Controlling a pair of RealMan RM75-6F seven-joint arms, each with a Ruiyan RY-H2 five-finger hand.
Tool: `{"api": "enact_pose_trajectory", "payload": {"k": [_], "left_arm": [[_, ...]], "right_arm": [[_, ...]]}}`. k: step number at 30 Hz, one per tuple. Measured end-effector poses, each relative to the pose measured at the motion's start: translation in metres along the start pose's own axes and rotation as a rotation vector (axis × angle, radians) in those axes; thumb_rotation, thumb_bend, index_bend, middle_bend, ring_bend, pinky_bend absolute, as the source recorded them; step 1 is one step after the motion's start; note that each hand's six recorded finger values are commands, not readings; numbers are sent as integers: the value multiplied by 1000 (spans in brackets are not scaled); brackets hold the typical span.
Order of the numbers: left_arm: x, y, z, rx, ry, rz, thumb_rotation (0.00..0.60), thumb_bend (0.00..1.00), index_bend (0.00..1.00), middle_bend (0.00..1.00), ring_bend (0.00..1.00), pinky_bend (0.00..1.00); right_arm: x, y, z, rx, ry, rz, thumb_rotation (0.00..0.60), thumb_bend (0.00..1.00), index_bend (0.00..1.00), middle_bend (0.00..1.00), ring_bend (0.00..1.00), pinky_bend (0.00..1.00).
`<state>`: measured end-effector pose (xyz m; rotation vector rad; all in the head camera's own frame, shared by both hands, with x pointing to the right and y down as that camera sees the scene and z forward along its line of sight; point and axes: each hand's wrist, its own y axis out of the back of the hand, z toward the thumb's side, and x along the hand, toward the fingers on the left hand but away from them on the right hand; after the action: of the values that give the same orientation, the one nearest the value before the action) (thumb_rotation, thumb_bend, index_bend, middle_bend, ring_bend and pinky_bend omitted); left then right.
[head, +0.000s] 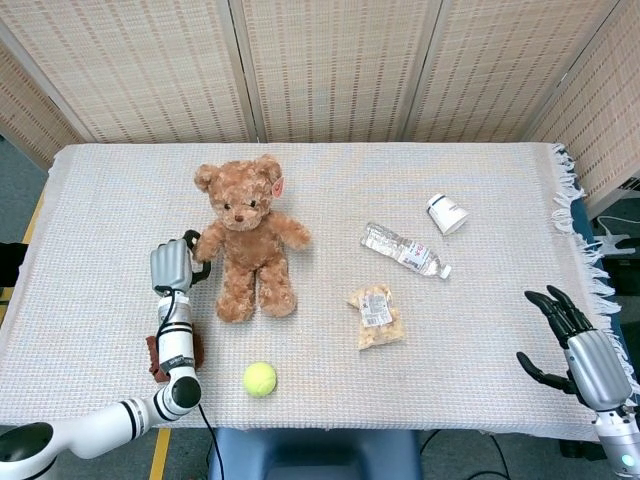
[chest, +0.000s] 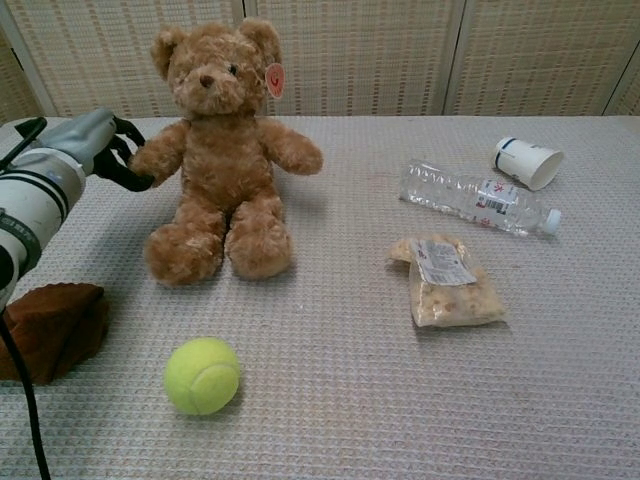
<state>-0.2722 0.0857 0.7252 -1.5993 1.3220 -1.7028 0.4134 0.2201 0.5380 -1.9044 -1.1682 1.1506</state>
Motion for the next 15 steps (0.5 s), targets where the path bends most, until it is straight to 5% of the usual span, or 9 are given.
{"api": "enact_pose_trajectory", "payload": {"k": [7, 15], "left_arm": [[4, -2, -5, 21, 28, 34, 600, 395, 401, 549, 441, 380], [4, 8, -2, 2, -36, 142, 600, 397, 443, 599, 477, 395]], "right_arm": [[0, -2, 0, 0, 0, 12, 600, 187, 89, 124, 0, 190], [0, -5, 0, 0, 1, 22, 600, 187, 90, 124, 0, 191]]}}
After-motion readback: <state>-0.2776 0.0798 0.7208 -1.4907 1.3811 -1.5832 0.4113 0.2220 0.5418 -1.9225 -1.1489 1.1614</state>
